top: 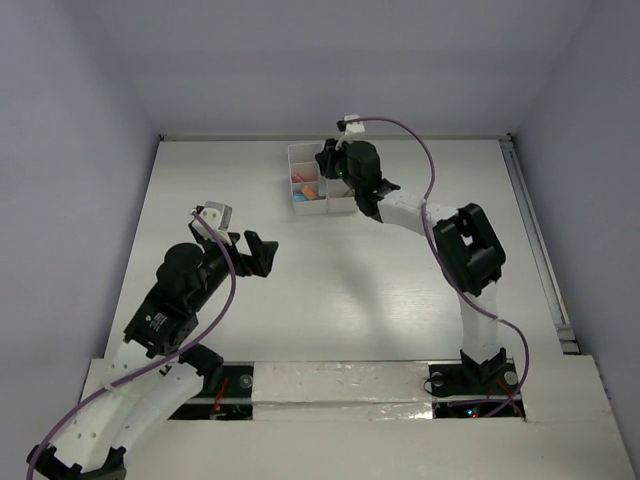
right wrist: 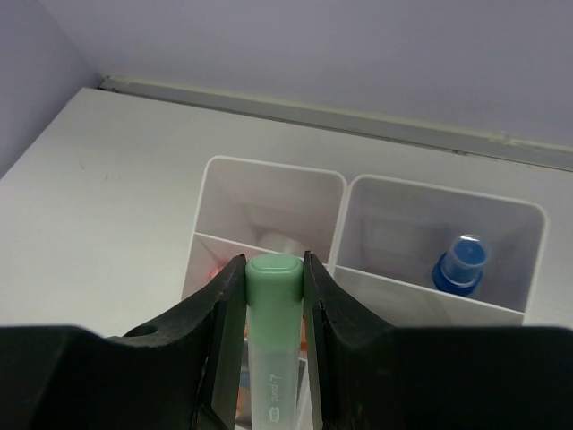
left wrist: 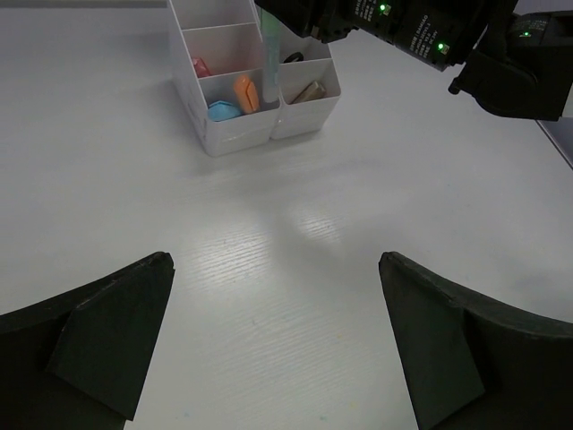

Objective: Sort the stationery into containers
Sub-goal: Place the pen in the storage box, then reset both arms

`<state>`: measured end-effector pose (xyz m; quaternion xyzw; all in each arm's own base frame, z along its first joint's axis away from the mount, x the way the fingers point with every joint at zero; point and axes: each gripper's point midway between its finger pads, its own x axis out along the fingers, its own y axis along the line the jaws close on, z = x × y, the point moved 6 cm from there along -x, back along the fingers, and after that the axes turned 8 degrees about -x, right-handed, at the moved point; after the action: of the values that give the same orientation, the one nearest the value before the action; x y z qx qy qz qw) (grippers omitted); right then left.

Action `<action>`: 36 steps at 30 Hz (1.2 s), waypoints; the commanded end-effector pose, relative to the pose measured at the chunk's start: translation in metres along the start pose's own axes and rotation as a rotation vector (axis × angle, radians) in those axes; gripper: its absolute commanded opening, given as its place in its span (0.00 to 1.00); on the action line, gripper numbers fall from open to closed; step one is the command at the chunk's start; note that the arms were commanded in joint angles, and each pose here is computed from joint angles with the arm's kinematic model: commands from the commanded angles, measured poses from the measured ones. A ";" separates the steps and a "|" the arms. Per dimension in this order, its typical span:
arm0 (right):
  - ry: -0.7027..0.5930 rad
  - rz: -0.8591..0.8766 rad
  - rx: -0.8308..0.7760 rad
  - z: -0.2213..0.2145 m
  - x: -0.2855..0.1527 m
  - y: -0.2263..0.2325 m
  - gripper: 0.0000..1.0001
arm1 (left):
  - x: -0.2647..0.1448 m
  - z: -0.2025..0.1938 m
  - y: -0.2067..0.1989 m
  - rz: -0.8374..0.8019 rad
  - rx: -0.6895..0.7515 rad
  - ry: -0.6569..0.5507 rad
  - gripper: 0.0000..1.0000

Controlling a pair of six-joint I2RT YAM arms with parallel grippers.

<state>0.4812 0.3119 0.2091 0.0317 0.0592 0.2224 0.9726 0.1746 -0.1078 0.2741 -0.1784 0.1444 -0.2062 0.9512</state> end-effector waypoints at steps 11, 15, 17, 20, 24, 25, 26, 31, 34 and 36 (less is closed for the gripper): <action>-0.139 0.111 -0.066 0.019 0.013 0.024 0.00 | 0.005 0.009 0.001 -0.019 0.000 -0.034 0.99; -0.161 0.132 -0.067 0.024 0.005 0.030 0.19 | 0.006 0.009 0.002 -0.018 -0.001 -0.031 0.99; -0.179 0.121 -0.068 0.028 0.003 0.028 0.39 | 0.006 0.009 0.003 -0.012 -0.005 -0.032 0.99; -0.190 0.117 -0.074 0.035 -0.002 0.027 0.62 | 0.006 0.011 0.004 -0.007 -0.006 -0.040 0.99; -0.188 0.106 -0.091 0.040 -0.007 0.030 0.80 | 0.005 0.011 0.006 0.000 -0.008 -0.045 0.99; -0.201 0.104 -0.087 0.047 -0.010 0.029 0.89 | 0.005 0.011 0.006 0.000 -0.008 -0.045 0.99; -0.194 0.107 -0.082 0.046 -0.014 0.029 0.91 | 0.005 0.012 0.006 0.001 -0.008 -0.048 0.99; -0.239 0.134 -0.038 0.077 -0.054 0.030 1.00 | 0.004 0.015 0.007 0.002 -0.011 -0.062 0.99; -0.263 0.164 0.013 0.095 -0.100 0.028 1.00 | 0.002 0.019 0.008 0.015 -0.014 -0.080 0.99; -0.289 0.184 0.034 0.106 -0.138 0.025 1.00 | 0.000 0.023 0.009 0.018 -0.025 -0.100 0.99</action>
<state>0.4024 0.2895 0.2709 0.0384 -0.0069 0.2826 0.9585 0.1837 -0.0976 0.2746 -0.1869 0.1407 -0.1873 0.9540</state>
